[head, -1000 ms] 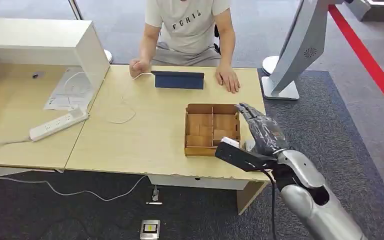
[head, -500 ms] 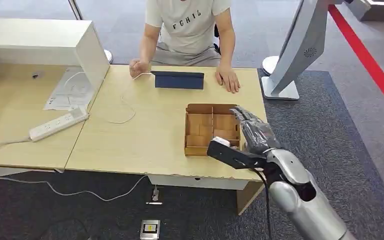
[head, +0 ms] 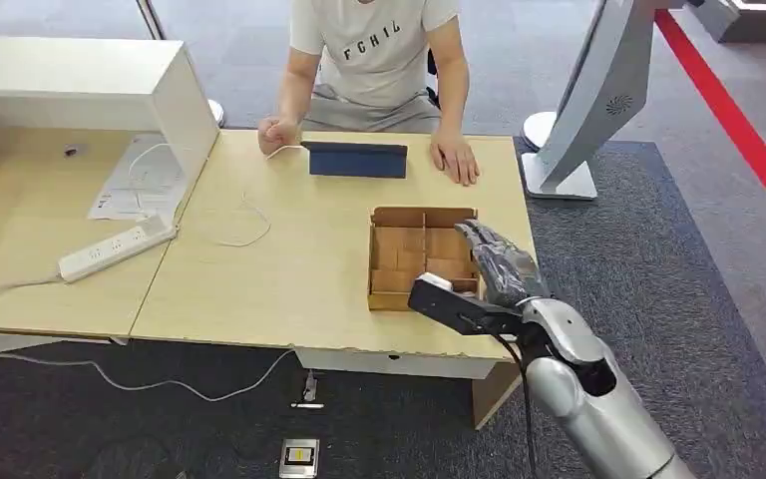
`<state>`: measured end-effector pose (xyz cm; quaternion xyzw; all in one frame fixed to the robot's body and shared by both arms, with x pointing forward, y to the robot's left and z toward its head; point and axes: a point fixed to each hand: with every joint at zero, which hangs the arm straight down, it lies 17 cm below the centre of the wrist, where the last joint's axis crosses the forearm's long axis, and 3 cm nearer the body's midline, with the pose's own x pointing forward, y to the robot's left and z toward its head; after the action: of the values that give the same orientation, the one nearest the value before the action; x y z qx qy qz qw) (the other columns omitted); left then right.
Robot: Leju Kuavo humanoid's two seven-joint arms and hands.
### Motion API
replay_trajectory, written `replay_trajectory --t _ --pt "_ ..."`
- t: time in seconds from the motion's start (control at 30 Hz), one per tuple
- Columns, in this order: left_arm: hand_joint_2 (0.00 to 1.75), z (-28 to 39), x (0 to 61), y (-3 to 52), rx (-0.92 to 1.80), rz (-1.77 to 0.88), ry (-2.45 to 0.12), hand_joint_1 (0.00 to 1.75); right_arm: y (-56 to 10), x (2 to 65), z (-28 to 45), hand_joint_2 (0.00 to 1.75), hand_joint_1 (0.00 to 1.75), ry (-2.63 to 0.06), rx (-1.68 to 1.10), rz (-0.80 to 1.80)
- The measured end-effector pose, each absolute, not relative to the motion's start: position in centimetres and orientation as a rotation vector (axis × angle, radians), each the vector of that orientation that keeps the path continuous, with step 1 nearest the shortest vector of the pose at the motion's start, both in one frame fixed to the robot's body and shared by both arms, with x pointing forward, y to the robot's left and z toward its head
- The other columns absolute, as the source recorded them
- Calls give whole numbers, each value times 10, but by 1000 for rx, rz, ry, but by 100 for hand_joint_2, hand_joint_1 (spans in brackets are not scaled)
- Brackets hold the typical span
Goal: Pass the card to the sensor for recognition and then transmit it.
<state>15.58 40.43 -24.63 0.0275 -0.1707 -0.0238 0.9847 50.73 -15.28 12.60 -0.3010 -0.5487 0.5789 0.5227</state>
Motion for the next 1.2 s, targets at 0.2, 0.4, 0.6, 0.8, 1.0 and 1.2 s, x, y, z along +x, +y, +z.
replay_trajectory --t 0.2,0.4,0.6,0.8,1.0,1.2 --pt "0 -245 163 403 55 -48 -350 0 -152 512 110 175 0 -1294 -718 1394" --pt "0 -243 169 402 56 -53 -351 0 -152 520 98 175 0 -1274 -716 1395" --pt "0 -243 172 402 56 -55 -353 0 -152 526 88 175 0 -1262 -710 1396" --pt "0 -243 172 402 60 -56 -350 0 -156 526 76 175 0 -1231 -695 1402" --pt "0 -243 173 402 61 -60 -352 0 -161 523 67 175 0 -1207 -672 1395" --pt "0 -243 173 401 63 -60 -355 0 -164 521 62 175 0 -1183 -664 1389"
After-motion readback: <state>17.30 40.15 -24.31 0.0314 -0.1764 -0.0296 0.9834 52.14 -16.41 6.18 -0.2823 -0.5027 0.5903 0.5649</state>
